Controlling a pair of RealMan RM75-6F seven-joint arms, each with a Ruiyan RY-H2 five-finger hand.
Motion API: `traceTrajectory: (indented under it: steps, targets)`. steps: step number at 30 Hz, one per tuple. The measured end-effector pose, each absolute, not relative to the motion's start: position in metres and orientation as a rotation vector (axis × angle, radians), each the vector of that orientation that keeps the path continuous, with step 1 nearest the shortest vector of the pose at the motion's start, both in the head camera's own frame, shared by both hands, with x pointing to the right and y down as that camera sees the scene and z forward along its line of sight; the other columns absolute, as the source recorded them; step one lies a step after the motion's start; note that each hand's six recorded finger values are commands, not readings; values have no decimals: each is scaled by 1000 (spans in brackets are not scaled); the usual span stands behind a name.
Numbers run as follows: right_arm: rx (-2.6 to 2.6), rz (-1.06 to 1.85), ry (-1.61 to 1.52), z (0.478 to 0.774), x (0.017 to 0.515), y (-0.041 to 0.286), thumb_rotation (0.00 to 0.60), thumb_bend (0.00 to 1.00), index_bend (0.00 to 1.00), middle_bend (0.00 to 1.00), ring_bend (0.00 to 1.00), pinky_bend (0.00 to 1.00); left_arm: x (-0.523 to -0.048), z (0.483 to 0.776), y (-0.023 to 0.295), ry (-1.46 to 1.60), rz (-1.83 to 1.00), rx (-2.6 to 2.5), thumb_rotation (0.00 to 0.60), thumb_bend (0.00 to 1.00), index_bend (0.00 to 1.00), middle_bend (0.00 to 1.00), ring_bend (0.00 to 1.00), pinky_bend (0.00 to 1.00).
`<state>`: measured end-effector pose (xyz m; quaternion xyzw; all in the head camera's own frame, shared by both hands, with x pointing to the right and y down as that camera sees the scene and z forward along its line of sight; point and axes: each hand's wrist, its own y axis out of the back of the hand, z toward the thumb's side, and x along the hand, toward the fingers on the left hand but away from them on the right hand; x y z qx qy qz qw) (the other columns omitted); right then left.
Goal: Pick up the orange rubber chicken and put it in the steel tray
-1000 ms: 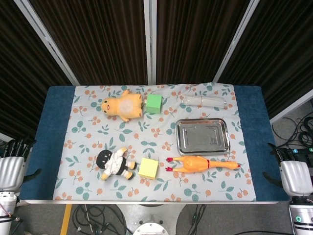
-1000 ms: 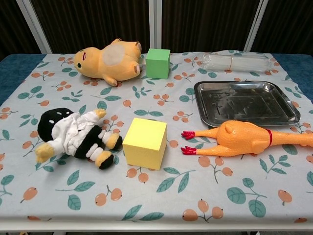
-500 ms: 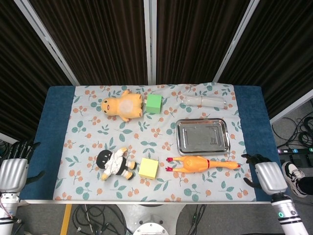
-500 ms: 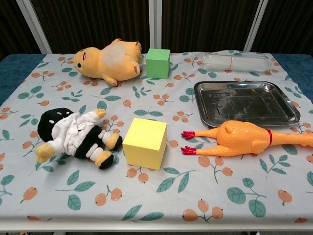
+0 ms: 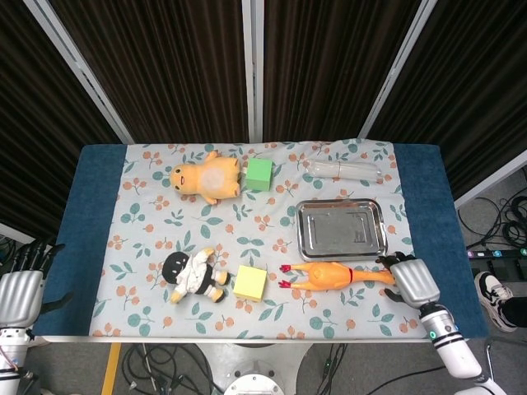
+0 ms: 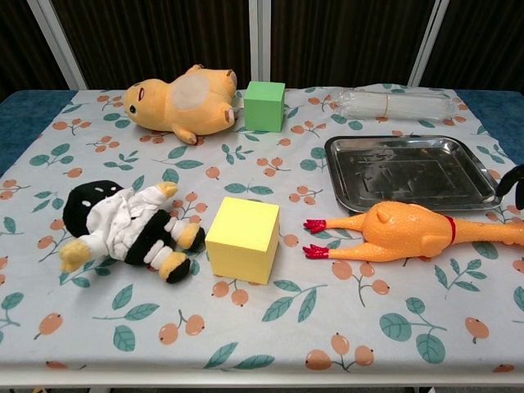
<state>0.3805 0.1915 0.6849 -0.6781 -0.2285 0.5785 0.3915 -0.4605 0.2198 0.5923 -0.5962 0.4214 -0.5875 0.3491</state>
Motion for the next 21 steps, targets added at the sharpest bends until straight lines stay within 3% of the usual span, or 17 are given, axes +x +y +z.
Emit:
traceTrajectory:
  steps: [16, 21]
  targets:
    - [-1748, 1448, -470, 712, 359, 197, 600, 145, 331, 423, 321, 447, -468, 601, 224, 1106, -1538, -1569, 600, 0, 215, 166, 92, 113]
    - [-1757, 1438, -459, 710, 357, 203, 600, 150, 371, 430, 353, 496, -471, 602, 226, 1115, -1542, -1575, 600, 0, 215, 166, 92, 113]
